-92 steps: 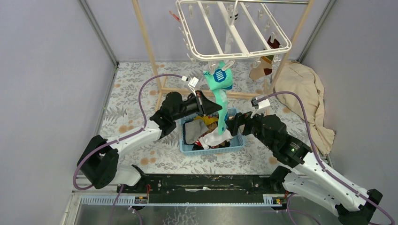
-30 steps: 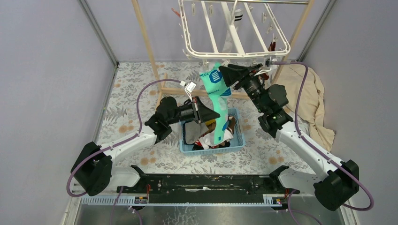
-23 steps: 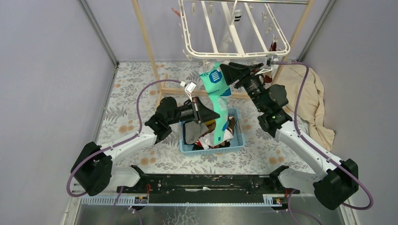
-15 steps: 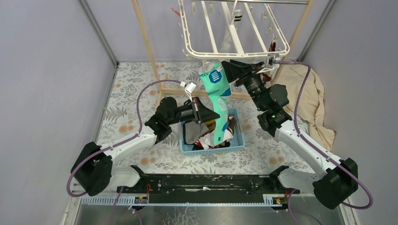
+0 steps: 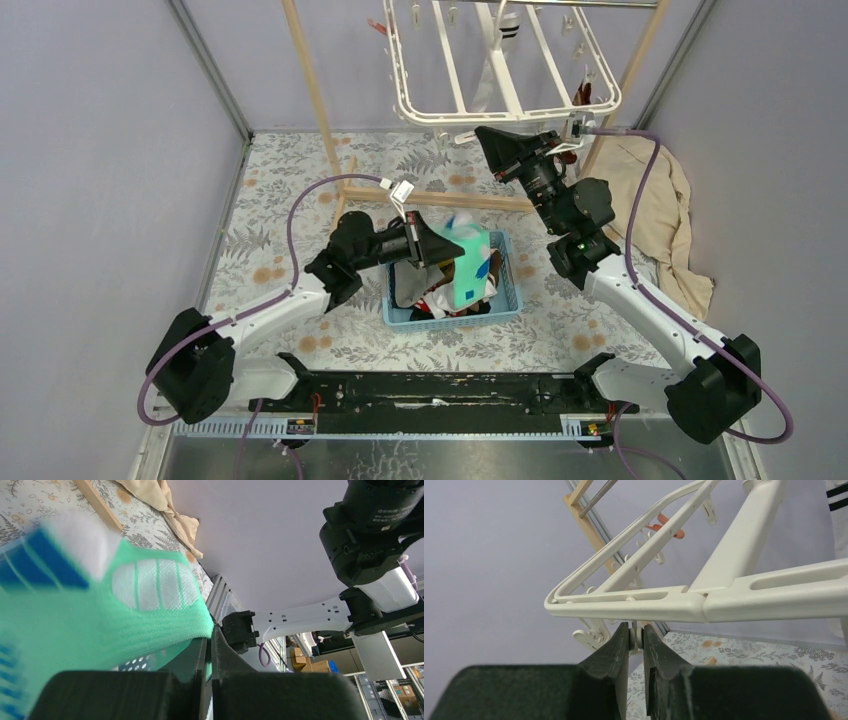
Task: Remove the socks clipped to the hanger
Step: Remove the sock from the hanger, then place the sock in the bin.
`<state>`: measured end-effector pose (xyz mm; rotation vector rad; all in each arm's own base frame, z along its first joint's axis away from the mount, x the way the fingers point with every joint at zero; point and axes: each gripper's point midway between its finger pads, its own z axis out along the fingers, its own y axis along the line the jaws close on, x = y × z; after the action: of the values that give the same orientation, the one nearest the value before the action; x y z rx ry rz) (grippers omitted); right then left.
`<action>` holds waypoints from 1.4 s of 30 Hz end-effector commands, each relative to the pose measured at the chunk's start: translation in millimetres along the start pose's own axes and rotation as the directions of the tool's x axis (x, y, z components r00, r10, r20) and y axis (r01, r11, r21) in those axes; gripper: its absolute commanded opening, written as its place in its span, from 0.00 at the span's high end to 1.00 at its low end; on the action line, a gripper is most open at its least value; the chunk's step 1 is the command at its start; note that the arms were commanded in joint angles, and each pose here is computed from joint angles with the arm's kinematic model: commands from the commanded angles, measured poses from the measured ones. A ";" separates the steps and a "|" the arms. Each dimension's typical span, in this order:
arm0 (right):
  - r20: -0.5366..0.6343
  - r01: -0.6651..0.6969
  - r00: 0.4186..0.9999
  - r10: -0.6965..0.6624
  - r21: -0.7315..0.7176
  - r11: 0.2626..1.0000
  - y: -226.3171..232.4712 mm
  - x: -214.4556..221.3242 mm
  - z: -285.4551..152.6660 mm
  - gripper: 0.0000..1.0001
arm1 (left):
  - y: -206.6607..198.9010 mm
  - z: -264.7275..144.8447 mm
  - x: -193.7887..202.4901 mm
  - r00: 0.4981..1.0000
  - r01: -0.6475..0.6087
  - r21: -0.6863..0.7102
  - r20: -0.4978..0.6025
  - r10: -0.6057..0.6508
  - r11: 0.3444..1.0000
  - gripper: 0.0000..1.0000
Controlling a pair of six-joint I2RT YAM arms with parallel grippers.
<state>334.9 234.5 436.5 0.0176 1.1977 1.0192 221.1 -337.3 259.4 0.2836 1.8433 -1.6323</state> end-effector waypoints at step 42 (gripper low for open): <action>-0.160 0.113 0.986 -0.037 0.504 0.856 -139.2 34.9 -114.9 0.13 | 131.4 -45.1 39.4 0.999 -0.048 -0.523 -0.014 0.048 0.851 0.01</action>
<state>329.0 141.9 303.4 0.2288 1.5648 0.6386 239.7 -287.1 112.4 0.0772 2.2263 -1.1100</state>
